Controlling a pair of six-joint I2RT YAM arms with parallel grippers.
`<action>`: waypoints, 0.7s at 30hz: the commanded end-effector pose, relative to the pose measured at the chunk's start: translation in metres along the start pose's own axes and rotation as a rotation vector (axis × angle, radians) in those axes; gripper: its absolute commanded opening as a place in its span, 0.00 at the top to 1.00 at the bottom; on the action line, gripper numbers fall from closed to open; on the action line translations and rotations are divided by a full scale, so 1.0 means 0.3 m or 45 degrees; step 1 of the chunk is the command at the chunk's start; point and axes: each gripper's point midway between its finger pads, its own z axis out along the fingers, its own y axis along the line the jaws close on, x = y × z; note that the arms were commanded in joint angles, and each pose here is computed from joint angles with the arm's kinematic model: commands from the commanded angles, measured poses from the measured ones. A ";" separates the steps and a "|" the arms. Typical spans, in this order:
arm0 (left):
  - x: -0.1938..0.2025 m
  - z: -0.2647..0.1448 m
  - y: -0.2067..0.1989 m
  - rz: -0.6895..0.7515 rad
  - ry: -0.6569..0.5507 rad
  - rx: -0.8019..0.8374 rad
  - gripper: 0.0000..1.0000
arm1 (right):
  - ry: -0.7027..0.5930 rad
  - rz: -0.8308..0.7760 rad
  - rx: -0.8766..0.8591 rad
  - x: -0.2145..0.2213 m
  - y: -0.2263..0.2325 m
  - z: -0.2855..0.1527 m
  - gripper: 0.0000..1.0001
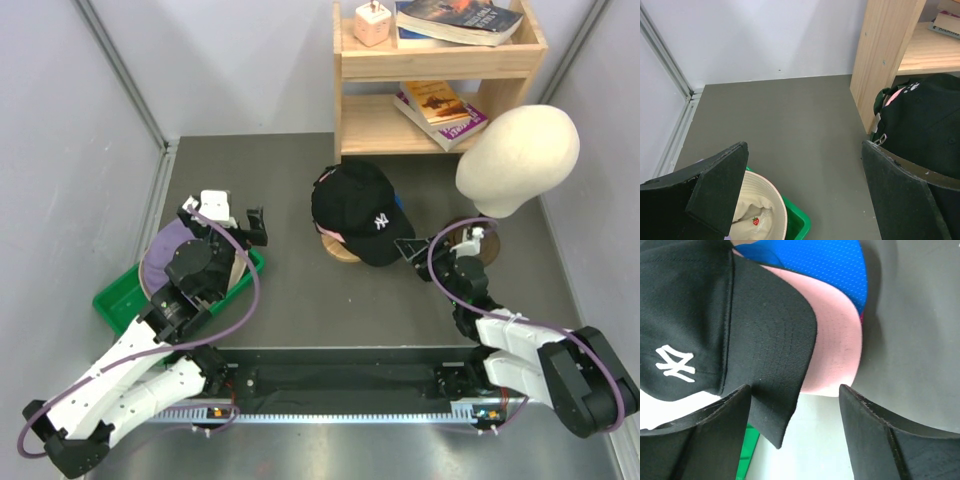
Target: Stack the hats
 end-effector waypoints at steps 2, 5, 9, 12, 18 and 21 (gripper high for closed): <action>-0.014 0.001 -0.004 -0.030 -0.019 0.004 0.01 | 0.014 -0.013 -0.122 0.001 0.049 -0.025 0.27; -0.011 0.002 -0.004 -0.029 -0.018 0.004 0.01 | 0.043 -0.010 -0.176 0.021 0.066 -0.048 0.25; -0.009 0.005 -0.009 -0.029 -0.015 0.010 0.01 | 0.040 -0.019 -0.215 0.024 0.081 -0.066 0.25; -0.007 0.006 -0.012 -0.028 -0.012 0.014 0.01 | 0.029 -0.048 -0.278 0.013 0.123 -0.070 0.25; 0.001 0.012 -0.018 -0.020 -0.001 0.016 0.01 | 0.059 -0.079 -0.340 0.018 0.169 -0.049 0.28; 0.004 0.015 -0.020 -0.016 0.002 0.018 0.01 | 0.101 -0.076 -0.376 0.038 0.181 -0.045 0.38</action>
